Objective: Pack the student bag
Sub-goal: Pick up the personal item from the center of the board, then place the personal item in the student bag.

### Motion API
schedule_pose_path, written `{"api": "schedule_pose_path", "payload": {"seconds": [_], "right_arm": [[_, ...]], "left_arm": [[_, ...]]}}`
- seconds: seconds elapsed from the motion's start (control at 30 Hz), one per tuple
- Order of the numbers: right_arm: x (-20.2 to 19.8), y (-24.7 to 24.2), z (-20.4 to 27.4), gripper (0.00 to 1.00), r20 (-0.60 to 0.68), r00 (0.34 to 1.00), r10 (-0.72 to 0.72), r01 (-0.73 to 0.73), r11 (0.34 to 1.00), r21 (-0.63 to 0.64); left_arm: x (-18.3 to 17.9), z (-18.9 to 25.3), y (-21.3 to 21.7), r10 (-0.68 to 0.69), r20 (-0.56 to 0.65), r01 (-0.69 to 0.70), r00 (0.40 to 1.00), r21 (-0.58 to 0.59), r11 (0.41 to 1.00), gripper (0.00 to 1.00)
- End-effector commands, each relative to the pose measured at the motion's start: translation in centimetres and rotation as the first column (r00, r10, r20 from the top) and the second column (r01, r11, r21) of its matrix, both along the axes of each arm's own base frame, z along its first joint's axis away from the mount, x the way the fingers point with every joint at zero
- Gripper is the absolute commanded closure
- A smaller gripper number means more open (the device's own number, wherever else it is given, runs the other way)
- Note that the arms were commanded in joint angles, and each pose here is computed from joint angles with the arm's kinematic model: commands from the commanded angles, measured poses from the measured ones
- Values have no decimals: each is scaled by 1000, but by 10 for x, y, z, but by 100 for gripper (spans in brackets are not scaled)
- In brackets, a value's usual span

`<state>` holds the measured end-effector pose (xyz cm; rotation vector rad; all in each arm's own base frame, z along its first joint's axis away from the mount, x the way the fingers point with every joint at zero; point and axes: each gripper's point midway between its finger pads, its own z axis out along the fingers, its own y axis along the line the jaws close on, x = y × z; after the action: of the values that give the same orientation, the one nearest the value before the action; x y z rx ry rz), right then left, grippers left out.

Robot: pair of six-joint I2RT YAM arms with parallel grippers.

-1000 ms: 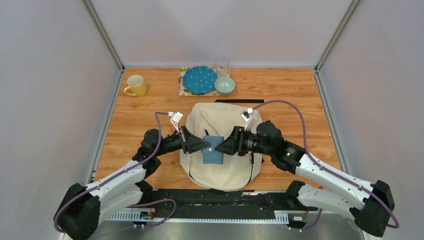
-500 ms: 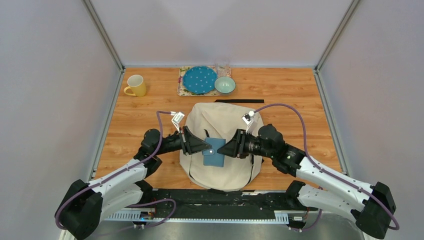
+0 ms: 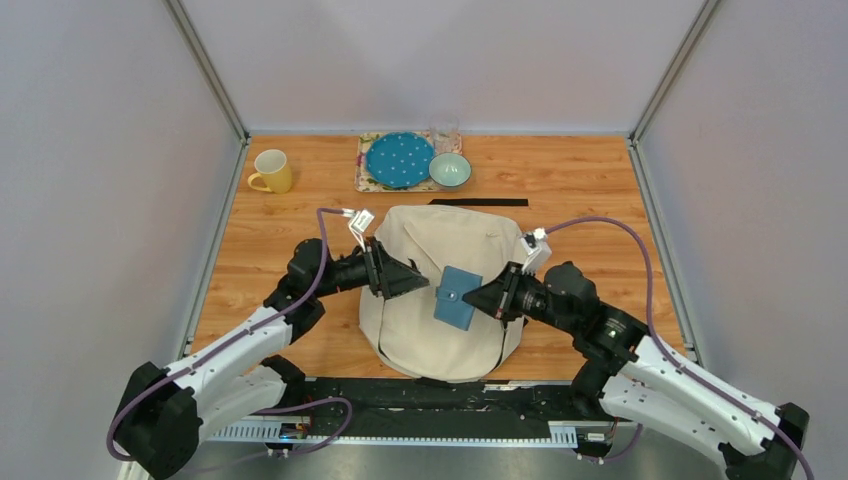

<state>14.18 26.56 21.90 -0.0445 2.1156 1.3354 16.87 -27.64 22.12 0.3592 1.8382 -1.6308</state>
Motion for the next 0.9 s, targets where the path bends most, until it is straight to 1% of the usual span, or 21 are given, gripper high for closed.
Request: {"api": "schedule_pose_path", "payload": {"seconds": [0.0,0.03,0.07,0.1,0.17,0.2,0.27,0.3,0.33,0.37,0.4,0.43,0.47,0.5,0.53,0.57,0.67,0.7,0.73,0.77,0.87], "right_arm": [[23,-62,-10,100,54,957,-285,290,943,-165],[21,-72,-6,100,64,947,-315,321,936,-146],[19,-81,-12,100,41,936,-350,352,922,-161],[22,-91,-11,100,47,915,-401,403,902,-157],[18,-108,-12,100,43,891,-452,453,880,-140],[20,-117,-11,100,44,868,-495,497,858,-130],[16,-133,-9,100,49,845,-533,535,838,-109],[17,-141,-8,100,53,825,-562,565,819,-98],[16,-146,-5,100,57,817,-574,577,812,-87],[13,-153,-3,100,57,808,-586,589,805,-75],[14,-159,0,100,65,792,-607,610,789,-69],[13,-163,1,100,68,785,-615,619,783,-67],[11,-167,4,100,71,781,-621,625,778,-65],[11,-171,6,100,75,770,-634,638,768,-55],[11,-173,8,100,79,768,-635,640,767,-54],[10,-173,10,100,79,769,-635,639,768,-51],[9,-174,14,100,80,770,-633,637,769,-46],[9,-174,15,100,82,771,-631,635,771,-45],[9,-174,15,100,81,771,-631,636,771,-47],[9,-173,15,100,80,772,-631,635,771,-45],[9,-173,14,100,78,772,-630,634,772,-42]], "left_arm": [[32,8,7,125,96,-139,987,152,979,26],[39,5,6,131,108,-150,985,185,971,25],[40,-2,7,131,87,-148,988,230,962,25],[47,11,4,129,128,-156,983,232,960,25],[52,-1,-2,106,98,-130,990,292,948,24],[58,9,-6,97,137,-134,986,297,945,24],[61,-9,-12,74,106,-109,992,377,920,23],[65,-1,-20,53,154,-111,987,397,911,23],[69,-14,-26,38,136,-96,990,445,891,23],[70,-10,-32,17,141,-82,990,471,878,23],[71,-16,-38,-8,165,-79,986,513,855,23],[72,-33,-44,-28,136,-55,990,565,823,23],[74,-33,-47,-39,130,-47,991,595,803,23],[80,-40,-47,-26,140,-69,990,631,773,23],[78,-55,-53,-37,111,-47,993,669,742,23],[80,-51,-55,-31,104,-49,994,683,728,23],[87,-62,-57,39,74,-81,996,733,675,26],[88,-64,-58,68,59,-90,996,740,666,26],[85,-70,-56,81,45,-87,996,761,643,27],[90,-70,-54,117,67,-125,991,775,620,27],[87,-81,-50,159,50,-134,986,807,575,27]]}}
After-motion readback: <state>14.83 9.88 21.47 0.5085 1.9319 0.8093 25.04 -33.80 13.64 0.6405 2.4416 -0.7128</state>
